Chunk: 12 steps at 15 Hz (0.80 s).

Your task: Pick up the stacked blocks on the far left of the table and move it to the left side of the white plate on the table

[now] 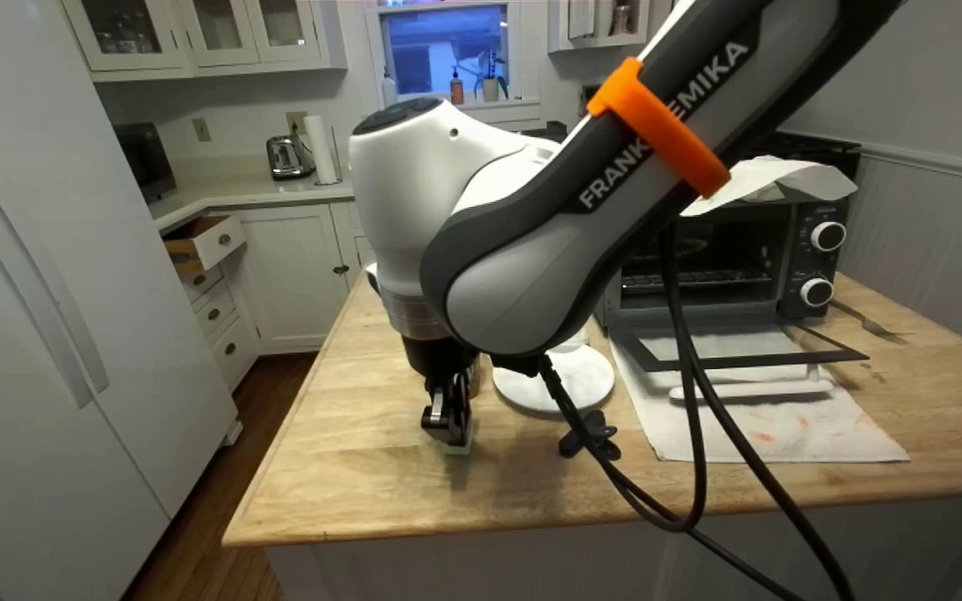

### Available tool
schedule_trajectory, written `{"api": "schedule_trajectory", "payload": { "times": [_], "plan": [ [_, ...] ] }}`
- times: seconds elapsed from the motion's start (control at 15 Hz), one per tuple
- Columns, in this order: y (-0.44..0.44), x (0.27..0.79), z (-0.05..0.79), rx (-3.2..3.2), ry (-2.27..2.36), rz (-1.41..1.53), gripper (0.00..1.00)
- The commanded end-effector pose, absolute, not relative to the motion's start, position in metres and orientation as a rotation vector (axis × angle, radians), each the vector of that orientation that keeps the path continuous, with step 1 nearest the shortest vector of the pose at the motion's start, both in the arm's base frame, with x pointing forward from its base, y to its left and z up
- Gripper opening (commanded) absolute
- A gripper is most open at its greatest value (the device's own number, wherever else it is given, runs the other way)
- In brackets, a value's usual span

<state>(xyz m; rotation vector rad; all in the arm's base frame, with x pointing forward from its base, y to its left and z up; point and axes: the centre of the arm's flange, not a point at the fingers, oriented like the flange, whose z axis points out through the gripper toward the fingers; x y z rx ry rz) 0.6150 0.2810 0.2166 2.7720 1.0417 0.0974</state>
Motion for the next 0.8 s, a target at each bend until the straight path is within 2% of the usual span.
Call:
{"api": "schedule_trajectory", "payload": {
  "times": [0.0, 0.33, 0.4, 0.73],
  "plan": [
    [0.285, 0.625, 0.213, 2.772, 1.037, 0.086, 0.62],
    [0.285, 0.621, 0.229, 2.807, 1.042, 0.069, 0.96],
    [0.283, 0.62, 0.235, 2.833, 1.04, 0.055, 0.99],
    [0.272, 0.621, 0.239, 2.898, 1.007, -0.038, 1.0]
  ]
}}
